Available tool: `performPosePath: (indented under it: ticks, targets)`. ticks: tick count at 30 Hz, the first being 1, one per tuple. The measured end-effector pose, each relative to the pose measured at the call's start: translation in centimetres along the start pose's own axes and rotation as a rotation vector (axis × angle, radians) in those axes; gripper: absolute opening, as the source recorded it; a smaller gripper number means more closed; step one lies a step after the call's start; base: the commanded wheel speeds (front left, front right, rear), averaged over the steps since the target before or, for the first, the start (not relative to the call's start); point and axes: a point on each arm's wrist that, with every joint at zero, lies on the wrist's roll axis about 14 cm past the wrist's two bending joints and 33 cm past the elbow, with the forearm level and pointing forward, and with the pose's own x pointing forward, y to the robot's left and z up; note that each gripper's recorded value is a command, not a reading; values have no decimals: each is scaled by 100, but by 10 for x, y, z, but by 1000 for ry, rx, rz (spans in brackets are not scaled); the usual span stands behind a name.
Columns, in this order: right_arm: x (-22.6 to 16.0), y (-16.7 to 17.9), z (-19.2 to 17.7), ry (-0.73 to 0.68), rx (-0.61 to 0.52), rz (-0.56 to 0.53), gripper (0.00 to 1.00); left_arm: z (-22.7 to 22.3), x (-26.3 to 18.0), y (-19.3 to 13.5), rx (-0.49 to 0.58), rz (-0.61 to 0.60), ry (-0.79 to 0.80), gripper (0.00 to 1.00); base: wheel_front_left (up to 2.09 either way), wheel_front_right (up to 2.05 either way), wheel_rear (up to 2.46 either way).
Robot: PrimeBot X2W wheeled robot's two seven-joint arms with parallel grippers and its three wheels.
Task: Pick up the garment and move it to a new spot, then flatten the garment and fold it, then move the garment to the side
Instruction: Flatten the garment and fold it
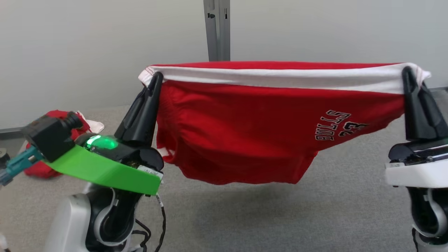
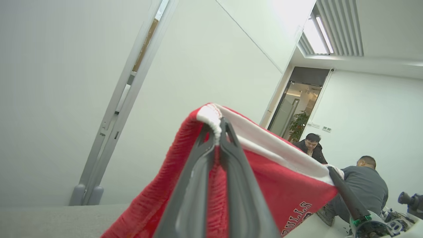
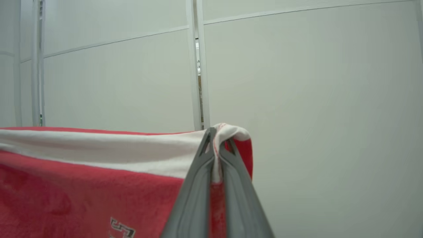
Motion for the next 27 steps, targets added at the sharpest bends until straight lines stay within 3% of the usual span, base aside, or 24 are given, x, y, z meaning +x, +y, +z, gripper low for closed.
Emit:
performPosePath:
  ticks: [3, 7, 10, 14, 19, 24, 27]
  targets:
    - [-6, -4, 29, -50, -39, -15, 0, 9, 6, -26, 22, -76, 9, 0, 0, 0, 0]
    - [-13, -14, 43, -47, -73, -48, 0, 2, 15, -31, 55, -93, 59, 0, 0, 0, 0]
    - [-16, -23, 26, 24, -54, -74, 0, -21, 23, -15, 35, -51, 138, 0, 0, 0, 0]
    - [-13, -32, -31, 185, 19, -100, 0, -57, 38, 19, 2, 31, 244, 0, 0, 0, 0]
    - [41, -29, -66, 213, 25, -41, 0, -66, 80, 70, 74, 118, 277, 0, 0, 0, 0]
    - [117, -33, -48, 64, -12, -37, 0, -32, 146, 92, 154, 117, 169, 0, 0, 0, 0]
    - [144, -34, -52, 34, -46, -36, 0, -17, 176, 101, 191, 112, 98, 0, 0, 0, 0]
